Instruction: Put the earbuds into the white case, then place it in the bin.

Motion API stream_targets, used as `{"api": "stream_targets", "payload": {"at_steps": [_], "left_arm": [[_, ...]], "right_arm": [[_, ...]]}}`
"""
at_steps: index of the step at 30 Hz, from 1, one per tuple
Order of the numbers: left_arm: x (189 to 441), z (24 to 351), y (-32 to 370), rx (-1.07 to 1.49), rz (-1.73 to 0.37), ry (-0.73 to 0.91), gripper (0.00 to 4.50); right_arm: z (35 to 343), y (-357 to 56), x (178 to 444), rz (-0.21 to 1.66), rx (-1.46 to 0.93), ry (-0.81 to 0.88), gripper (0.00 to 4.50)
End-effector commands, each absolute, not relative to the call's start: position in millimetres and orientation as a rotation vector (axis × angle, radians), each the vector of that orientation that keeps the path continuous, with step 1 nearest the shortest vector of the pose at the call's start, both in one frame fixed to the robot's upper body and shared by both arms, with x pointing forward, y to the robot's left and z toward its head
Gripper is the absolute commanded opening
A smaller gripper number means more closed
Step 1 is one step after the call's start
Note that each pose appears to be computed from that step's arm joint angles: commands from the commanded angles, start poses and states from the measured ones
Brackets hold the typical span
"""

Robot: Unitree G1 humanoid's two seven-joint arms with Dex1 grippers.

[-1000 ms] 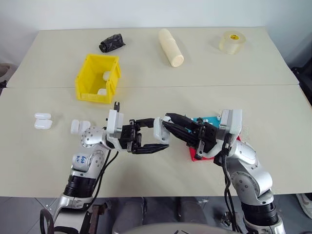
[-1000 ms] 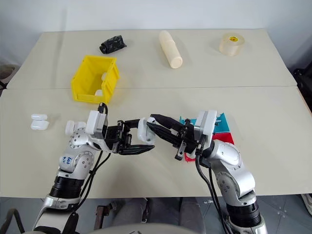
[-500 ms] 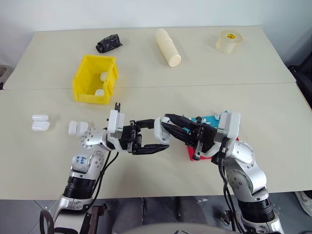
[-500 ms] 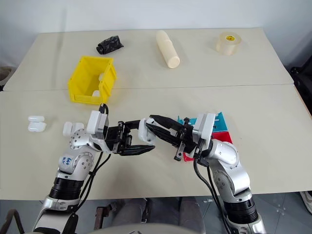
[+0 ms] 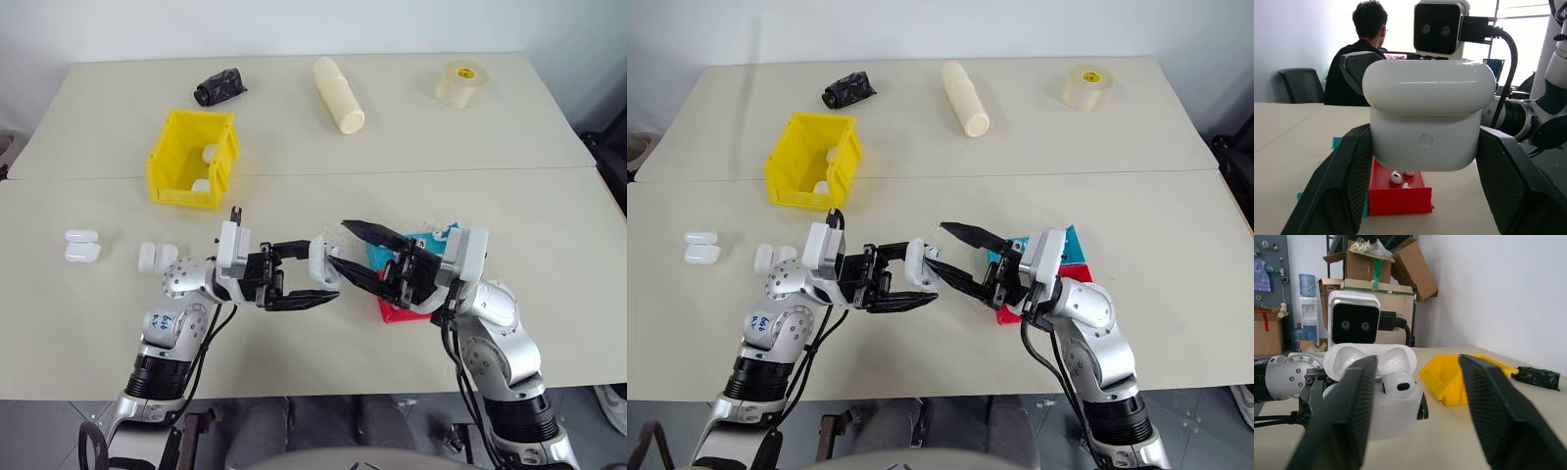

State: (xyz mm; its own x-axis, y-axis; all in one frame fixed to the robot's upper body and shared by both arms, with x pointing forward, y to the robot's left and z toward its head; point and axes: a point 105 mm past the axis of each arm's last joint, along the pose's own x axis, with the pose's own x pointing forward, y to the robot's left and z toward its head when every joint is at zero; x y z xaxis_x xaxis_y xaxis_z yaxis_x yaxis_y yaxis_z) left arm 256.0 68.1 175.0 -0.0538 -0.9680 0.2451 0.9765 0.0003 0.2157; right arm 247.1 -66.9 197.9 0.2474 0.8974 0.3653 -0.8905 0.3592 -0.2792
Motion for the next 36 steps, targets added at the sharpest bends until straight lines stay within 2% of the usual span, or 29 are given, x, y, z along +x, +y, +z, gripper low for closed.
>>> {"api": "stream_targets", "payload": {"at_steps": [1,3,6,10,17,23,26,30,36], "left_arm": [[249.4,198.5,62.6,-0.01,-1.588,-0.495,2.78],[249.8,196.3,63.4,-0.009,-1.582,-0.486,2.78],[251.6,188.2,68.1,0.004,-1.56,-0.452,2.78],[256.7,174.5,78.6,0.049,-1.495,-0.407,2.78],[256.8,159.7,90.3,0.087,-1.394,-0.371,2.78],[260.2,156.7,86.0,0.083,-1.335,-0.391,2.78],[259.6,156.3,80.5,0.08,-1.33,-0.4,2.78],[257.7,155.5,74.9,0.076,-1.333,-0.403,2.78],[259.6,155.5,69.5,0.068,-1.339,-0.379,2.78]], "right_arm": [[182.8,-57.2,240.2,1.303,-0.029,-0.434,3.94],[185.2,-61.4,241.0,1.29,-0.036,-0.44,4.49],[189.8,-77.4,240.3,1.255,-0.069,-0.44,4.49],[184.1,-118.2,239.7,1.164,-0.17,-0.368,4.49],[172.0,-218.5,240.9,0.95,-0.408,-0.198,4.49],[158.2,-289.8,240.7,0.827,-0.505,-0.04,4.49],[163.9,-296.3,248.7,0.829,-0.487,-0.017,4.49],[178.9,-278.1,268.4,0.908,-0.52,-0.002,4.49],[204.6,-243.8,303.9,1.003,-0.65,0.164,4.49]]}}
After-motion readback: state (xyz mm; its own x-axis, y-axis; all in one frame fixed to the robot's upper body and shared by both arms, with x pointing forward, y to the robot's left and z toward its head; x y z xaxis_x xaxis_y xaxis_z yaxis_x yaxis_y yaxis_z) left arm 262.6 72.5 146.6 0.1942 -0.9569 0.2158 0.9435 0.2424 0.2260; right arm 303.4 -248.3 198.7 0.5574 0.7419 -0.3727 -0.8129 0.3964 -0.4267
